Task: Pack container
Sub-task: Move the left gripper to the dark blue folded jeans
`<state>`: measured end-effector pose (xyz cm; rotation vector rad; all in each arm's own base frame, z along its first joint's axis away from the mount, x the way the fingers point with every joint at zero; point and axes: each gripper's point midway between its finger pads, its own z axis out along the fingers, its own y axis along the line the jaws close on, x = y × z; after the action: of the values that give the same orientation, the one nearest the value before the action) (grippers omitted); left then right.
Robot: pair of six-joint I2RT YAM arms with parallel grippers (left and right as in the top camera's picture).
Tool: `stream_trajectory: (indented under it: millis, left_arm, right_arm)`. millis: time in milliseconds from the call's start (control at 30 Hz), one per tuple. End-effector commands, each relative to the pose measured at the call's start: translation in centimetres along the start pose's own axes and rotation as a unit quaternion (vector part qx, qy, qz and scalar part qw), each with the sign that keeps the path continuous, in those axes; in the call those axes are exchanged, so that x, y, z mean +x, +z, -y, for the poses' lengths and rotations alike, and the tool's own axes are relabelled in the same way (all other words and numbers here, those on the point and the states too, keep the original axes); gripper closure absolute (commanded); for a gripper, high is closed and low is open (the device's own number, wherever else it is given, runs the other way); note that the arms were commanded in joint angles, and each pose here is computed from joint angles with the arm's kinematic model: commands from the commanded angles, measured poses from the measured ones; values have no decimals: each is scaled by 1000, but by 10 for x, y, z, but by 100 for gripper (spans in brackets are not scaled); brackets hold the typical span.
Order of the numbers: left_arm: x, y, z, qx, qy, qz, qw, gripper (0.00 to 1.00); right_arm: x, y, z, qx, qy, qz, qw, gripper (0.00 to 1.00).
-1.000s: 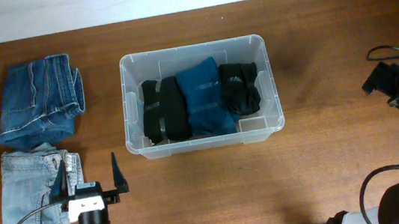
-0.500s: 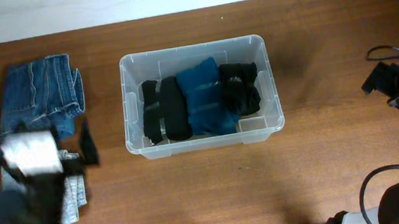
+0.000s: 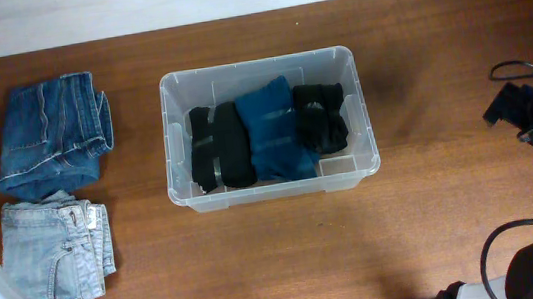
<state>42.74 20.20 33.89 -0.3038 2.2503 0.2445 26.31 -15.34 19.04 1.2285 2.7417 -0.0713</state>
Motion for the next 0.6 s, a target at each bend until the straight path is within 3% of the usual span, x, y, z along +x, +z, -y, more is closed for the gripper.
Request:
stream_trajectory:
  millis: [0,167,367,567]
  left_arm:
    - [18,38,-9,89,-40,-25,995,0]
    - [53,79,-42,130,-95,-60,985,0]
    - [101,126,-75,144,-83,-99,981,0]
    - [132,162,-70,219,-130,-110,961,0]
  right_arm:
    - [-1,0,1,1,2,0,1000,1]
    - [-1,0,1,1,2,0,1000,2]
    - [-1,0,1,1,2,0,1000,2]
    - [-1,0,1,1,2,0,1000,2]
